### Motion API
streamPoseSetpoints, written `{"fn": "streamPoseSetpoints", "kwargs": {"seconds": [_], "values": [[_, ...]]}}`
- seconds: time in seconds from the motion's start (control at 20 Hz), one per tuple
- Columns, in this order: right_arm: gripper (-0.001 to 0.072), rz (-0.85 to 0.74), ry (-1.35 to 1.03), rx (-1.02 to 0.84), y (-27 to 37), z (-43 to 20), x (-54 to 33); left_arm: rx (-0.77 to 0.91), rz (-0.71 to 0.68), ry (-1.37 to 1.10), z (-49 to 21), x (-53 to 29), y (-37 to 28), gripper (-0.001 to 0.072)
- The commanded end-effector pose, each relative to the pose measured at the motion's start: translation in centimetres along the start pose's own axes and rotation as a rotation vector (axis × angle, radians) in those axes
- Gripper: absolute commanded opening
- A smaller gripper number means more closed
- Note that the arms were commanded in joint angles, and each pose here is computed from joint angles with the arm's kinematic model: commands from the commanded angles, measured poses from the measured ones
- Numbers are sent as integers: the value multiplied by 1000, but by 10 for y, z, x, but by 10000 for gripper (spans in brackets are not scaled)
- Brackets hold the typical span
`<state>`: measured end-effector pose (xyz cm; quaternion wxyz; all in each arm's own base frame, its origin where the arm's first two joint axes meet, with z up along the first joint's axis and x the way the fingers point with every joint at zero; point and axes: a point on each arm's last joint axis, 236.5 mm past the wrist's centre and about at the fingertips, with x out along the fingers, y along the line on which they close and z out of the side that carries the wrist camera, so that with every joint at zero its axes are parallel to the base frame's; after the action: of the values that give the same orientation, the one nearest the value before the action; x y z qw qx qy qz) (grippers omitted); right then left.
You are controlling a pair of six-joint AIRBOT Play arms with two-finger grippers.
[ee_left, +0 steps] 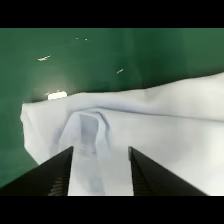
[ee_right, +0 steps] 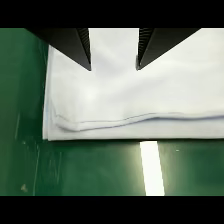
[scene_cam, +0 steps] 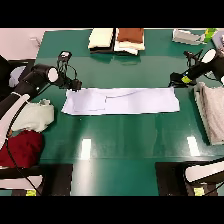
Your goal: Fold the shirts.
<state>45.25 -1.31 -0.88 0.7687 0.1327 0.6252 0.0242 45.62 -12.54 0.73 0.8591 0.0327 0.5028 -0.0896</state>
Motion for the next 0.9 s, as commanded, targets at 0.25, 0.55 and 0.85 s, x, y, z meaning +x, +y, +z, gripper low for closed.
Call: {"fn": "streamPoseSetpoints", "kwargs": {"seconds": [0.25,0.55,0.85], "values": [[626,7,104,141,-55,-54,5,-30,-49,83,-9,-13,-13,34],[624,67,120,190,-42,-77,48,-9,-136,50,-4,-14,-54,33],[181,66,120,129,-25,-78,55,21,-181,58,-9,-16,-80,32]]}}
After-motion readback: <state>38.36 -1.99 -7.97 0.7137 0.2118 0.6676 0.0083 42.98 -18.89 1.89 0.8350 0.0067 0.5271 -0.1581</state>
